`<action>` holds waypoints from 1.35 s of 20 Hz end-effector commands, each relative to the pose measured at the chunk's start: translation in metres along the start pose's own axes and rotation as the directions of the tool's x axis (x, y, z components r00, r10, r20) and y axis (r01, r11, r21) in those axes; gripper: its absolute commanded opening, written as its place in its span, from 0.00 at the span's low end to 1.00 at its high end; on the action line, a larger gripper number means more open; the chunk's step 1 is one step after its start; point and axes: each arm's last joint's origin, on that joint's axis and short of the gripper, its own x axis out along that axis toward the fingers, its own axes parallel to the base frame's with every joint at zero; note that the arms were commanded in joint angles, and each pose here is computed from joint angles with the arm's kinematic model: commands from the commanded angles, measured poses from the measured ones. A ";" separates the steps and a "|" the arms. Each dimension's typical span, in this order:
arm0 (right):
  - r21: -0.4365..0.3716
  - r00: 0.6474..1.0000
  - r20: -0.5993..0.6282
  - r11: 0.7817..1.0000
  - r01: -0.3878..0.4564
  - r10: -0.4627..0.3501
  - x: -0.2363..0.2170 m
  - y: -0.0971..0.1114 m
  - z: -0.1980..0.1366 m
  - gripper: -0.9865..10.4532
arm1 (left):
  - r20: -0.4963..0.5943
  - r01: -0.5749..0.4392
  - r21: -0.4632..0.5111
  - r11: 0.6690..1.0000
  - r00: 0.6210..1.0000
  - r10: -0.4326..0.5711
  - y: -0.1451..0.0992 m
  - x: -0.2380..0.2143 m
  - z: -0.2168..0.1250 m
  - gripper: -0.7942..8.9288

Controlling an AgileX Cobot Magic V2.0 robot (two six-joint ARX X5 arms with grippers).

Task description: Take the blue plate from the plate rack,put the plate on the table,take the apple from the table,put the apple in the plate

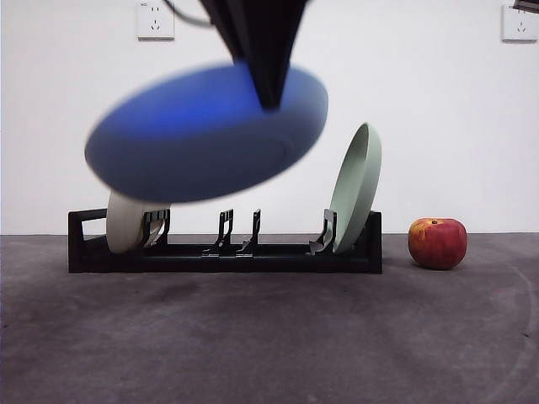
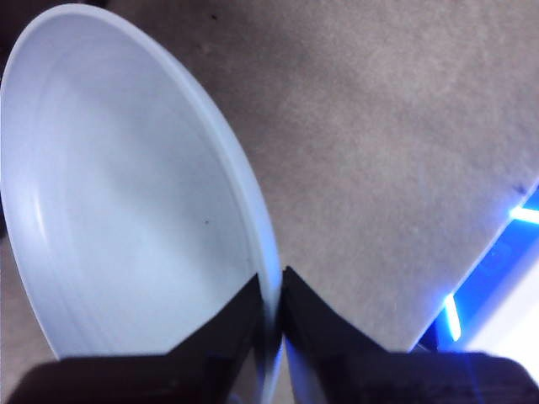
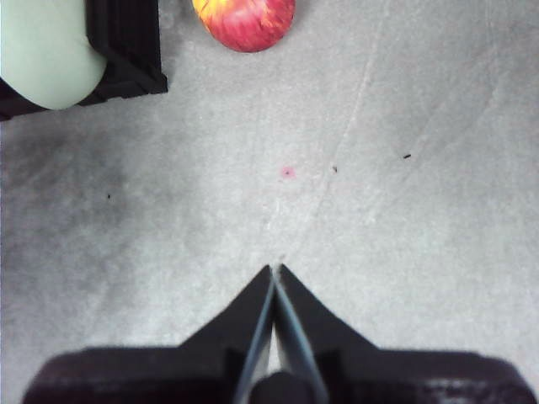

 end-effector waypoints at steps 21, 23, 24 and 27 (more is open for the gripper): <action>-0.037 1.000 0.007 0.999 0.003 -0.002 0.001 0.000 0.002 0.09 | -0.128 0.078 0.022 0.997 0.989 -0.075 -0.051 0.091 -0.020 0.07; -0.039 1.000 0.006 0.999 0.003 -0.002 0.001 0.000 0.002 0.09 | -0.161 0.095 0.028 0.995 0.983 -0.090 -0.054 0.101 -0.021 0.08; -0.042 1.000 0.005 0.999 0.003 -0.003 0.001 0.000 0.001 0.09 | -0.178 0.110 0.023 0.994 0.979 -0.104 -0.056 0.104 -0.021 0.08; -0.048 1.000 -0.008 0.999 0.005 -0.005 0.000 0.000 0.000 0.09 | -0.187 0.116 -0.004 0.993 0.976 -0.115 -0.058 0.108 -0.021 0.10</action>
